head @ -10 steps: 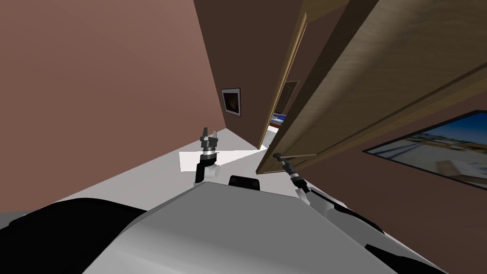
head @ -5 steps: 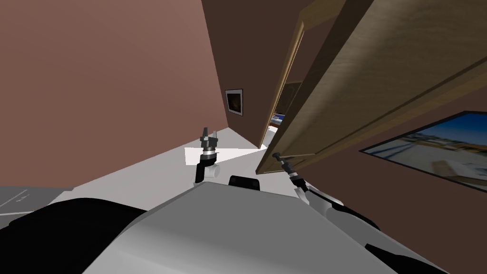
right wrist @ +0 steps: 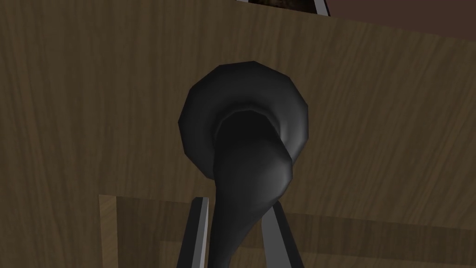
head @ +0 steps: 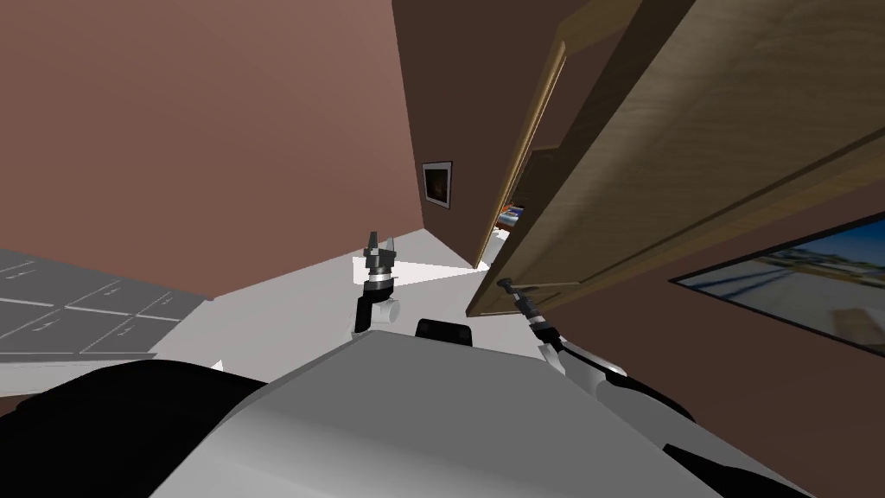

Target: Pull the door open

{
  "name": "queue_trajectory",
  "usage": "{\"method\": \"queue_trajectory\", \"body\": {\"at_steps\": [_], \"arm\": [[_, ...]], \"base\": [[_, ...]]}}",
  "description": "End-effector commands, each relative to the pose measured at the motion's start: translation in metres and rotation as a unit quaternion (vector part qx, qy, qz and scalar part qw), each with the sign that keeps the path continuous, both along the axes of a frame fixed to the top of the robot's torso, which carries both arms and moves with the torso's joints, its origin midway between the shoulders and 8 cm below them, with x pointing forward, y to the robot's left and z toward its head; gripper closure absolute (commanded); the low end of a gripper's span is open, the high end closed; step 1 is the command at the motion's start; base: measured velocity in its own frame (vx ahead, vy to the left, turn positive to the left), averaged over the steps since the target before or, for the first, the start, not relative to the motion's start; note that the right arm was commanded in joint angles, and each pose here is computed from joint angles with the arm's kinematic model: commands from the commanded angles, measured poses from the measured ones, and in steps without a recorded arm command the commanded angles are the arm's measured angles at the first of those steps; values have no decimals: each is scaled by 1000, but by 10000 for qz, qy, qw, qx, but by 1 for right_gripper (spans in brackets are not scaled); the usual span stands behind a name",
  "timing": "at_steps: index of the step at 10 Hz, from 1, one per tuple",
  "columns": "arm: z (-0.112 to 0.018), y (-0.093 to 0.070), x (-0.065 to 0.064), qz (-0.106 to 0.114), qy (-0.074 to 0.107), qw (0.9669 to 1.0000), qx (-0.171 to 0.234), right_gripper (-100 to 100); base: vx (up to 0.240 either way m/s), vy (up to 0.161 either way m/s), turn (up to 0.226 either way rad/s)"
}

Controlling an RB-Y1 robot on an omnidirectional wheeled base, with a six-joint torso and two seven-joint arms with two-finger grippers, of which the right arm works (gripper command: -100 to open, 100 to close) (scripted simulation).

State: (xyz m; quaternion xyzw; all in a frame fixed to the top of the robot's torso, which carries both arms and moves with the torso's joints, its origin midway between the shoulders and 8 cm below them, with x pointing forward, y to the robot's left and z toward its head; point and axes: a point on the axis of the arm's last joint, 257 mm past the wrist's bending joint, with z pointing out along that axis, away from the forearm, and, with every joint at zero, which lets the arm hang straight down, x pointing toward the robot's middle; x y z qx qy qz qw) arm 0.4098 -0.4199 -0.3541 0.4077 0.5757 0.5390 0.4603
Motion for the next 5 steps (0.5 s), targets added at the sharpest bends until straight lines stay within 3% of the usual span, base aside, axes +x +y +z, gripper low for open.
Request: {"method": "queue_trajectory", "body": {"at_steps": [1,5], "arm": [[-1,-1,-5,4,0,10000,14,100],[-1,-13,-13,-81,6,10000,-38,100]], "base": [[-187,-114,186],[-171,-95,175]]}}
